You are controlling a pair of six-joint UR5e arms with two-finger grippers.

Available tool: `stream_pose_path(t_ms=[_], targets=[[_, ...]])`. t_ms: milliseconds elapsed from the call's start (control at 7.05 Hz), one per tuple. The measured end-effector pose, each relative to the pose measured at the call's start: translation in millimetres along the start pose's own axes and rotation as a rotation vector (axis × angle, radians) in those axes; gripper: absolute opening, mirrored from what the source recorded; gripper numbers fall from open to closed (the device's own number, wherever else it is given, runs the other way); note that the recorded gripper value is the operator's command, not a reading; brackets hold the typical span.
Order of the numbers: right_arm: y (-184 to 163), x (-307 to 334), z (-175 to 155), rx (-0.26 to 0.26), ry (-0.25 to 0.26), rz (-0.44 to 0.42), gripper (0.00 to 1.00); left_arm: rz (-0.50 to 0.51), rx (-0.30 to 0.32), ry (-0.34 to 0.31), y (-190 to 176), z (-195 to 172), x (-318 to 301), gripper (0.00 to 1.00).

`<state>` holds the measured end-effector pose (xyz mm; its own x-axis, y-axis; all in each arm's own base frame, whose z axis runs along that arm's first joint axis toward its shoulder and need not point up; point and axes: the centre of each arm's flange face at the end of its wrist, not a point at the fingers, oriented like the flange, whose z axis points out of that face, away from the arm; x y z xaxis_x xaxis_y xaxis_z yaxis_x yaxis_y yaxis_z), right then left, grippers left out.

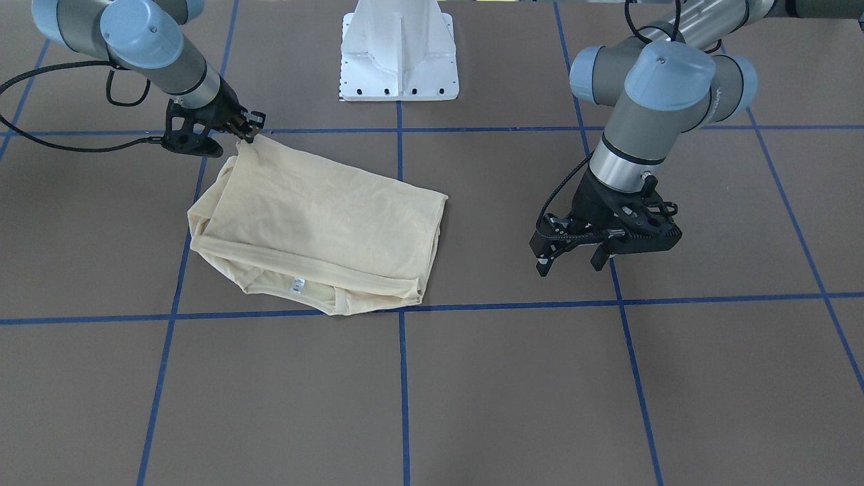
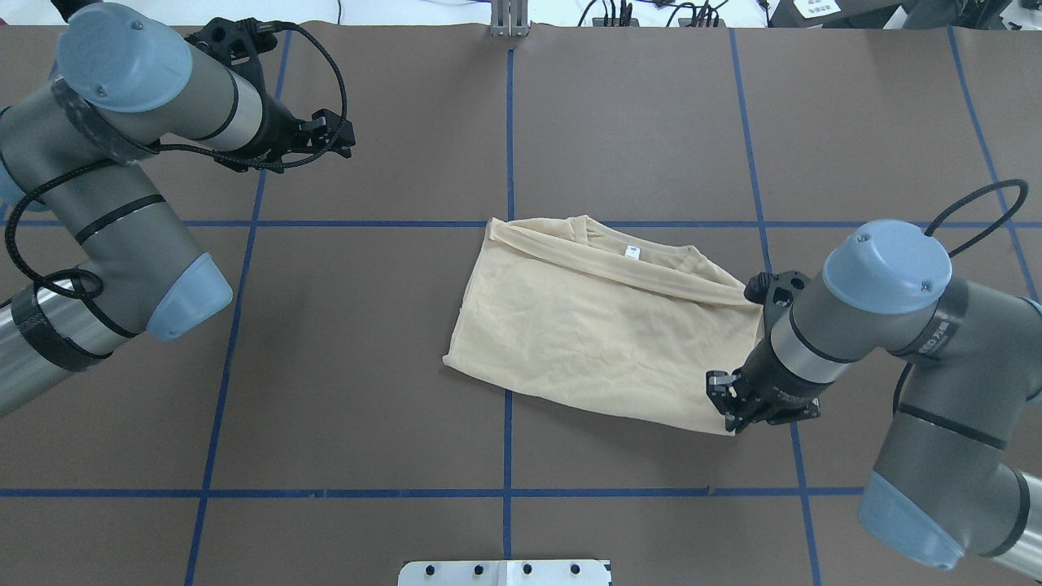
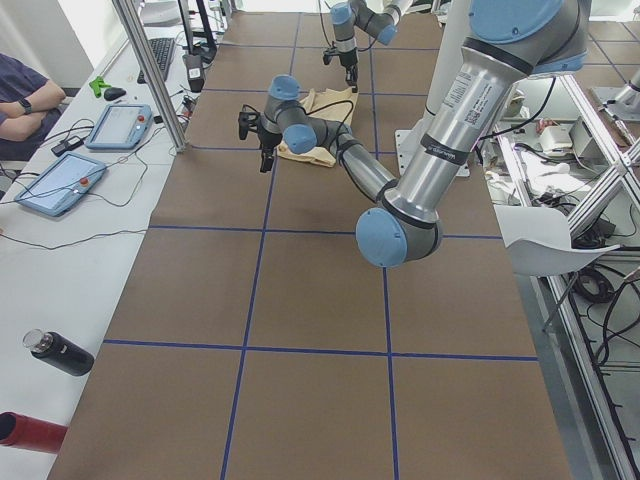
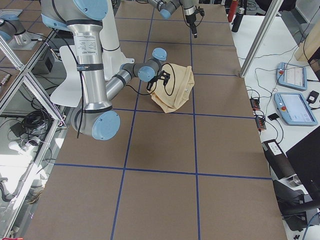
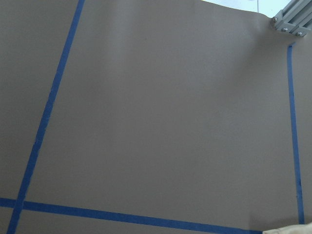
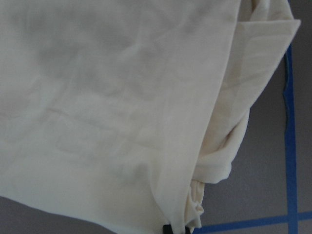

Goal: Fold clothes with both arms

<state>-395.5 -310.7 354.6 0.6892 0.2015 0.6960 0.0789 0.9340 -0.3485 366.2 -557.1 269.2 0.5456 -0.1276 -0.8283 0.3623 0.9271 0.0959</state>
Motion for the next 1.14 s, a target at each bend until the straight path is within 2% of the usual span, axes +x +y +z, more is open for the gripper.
stream_pose_path(t_ms=[284, 426, 568, 851, 993, 1135], targets=[[56, -5, 37, -0.158, 0.072, 0.026, 0.0, -0.001, 0.001, -0.002, 0, 0, -1, 1.0], [80, -9, 53, -0.207, 0.1, 0.04, 0.17, -0.001, 0.002, -0.003, -1, 0, -2, 1.0], [94, -10, 63, -0.233, 0.121, 0.047, 0.99, -0.001, 0.002, -0.003, -1, 0, -2, 1.0], [89, -10, 60, -0.223, 0.116, 0.07, 1.0, 0.001, 0.001, 0.001, 0, -2, -2, 1.0], [71, -10, 45, -0.191, 0.087, 0.091, 1.0, 0.009, -0.005, 0.017, 9, -8, 2, 1.0], [46, -13, 21, -0.142, 0.041, 0.113, 1.0, 0.014, -0.032, 0.042, 33, -14, 12, 1.0]])
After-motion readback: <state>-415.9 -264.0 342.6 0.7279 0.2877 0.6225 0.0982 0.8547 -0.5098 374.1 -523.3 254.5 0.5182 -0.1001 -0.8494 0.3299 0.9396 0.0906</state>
